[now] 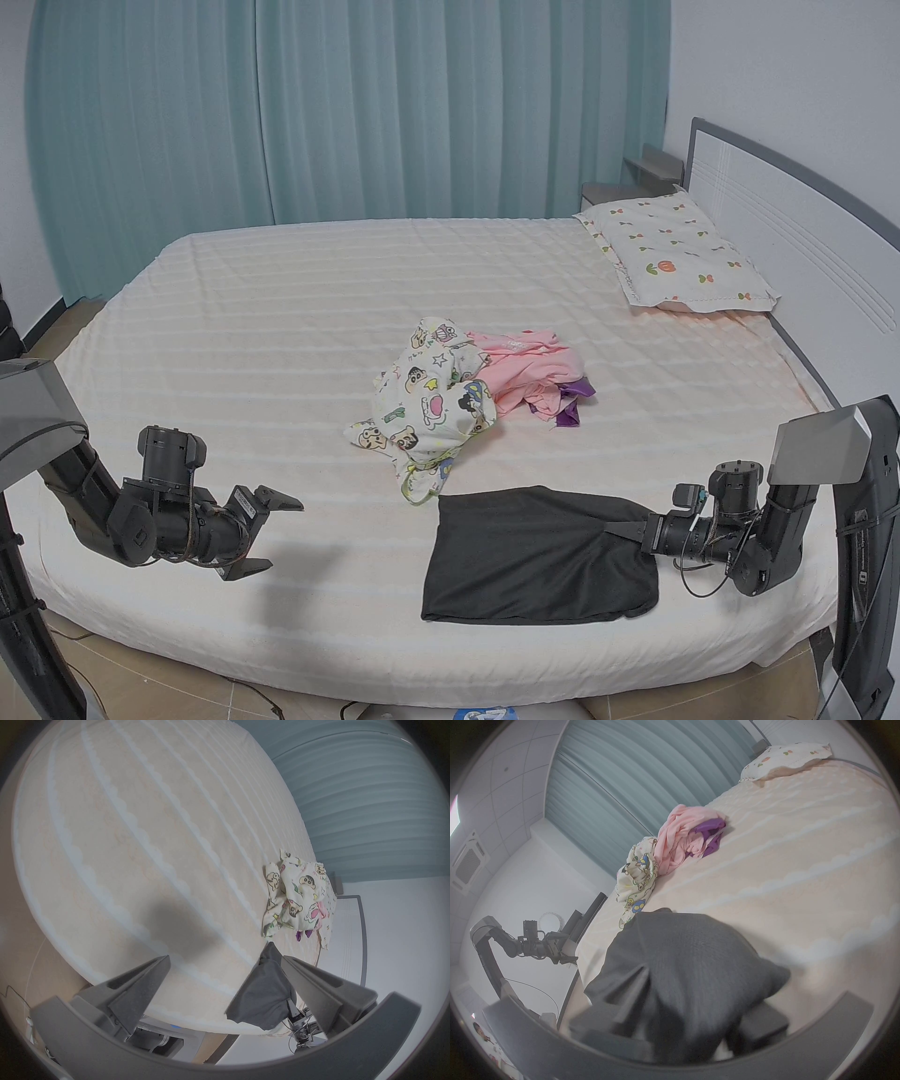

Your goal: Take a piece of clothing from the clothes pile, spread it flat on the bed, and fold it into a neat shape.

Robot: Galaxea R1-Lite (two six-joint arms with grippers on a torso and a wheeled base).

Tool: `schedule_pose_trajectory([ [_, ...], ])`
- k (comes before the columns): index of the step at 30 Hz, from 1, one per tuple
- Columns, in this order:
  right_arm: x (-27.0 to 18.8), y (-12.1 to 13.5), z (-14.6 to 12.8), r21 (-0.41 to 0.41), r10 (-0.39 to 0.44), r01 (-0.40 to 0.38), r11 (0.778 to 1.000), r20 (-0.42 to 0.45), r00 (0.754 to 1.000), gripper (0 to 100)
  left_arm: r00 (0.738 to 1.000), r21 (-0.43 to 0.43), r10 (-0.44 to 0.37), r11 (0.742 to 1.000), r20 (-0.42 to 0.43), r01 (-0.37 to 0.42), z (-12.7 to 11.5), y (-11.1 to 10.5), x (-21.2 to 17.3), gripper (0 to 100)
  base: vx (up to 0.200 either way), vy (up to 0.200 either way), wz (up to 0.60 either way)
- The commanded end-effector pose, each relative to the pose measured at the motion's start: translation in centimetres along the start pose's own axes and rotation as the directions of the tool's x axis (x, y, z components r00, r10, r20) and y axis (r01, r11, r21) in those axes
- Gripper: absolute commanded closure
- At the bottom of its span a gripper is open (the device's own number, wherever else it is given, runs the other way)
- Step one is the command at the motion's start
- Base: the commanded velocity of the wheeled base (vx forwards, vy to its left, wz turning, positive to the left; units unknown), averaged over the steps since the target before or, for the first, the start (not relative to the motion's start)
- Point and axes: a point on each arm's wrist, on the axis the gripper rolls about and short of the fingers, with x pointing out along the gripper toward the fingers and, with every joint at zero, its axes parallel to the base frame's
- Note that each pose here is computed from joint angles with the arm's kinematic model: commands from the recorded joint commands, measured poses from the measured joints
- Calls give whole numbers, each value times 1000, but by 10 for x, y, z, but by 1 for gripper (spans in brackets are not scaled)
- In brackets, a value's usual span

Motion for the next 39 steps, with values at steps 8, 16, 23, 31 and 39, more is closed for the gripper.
schedule_pose_trajectory([
  [8,-3,-1,8,82,-6,2,997,47,999,0,1000,0,-2,1000,1,2,0,-1,0,0,0,-75,0],
  [16,7,14,5,126,20,-24,992,35,999,0,999,-7,17,1000,30,-17,2,-1,4,0,0,0,0],
  [23,16,28,-2,134,25,-27,991,17,1000,0,999,-5,33,999,40,-33,-2,-3,8,0,0,0,0],
  [31,26,33,-6,189,16,-18,982,11,1000,0,999,-33,20,999,49,-18,1,-8,10,0,0,0,0],
  [39,29,34,-7,207,21,-23,978,10,1000,0,999,-42,20,999,47,-18,0,-7,8,0,0,75,0],
])
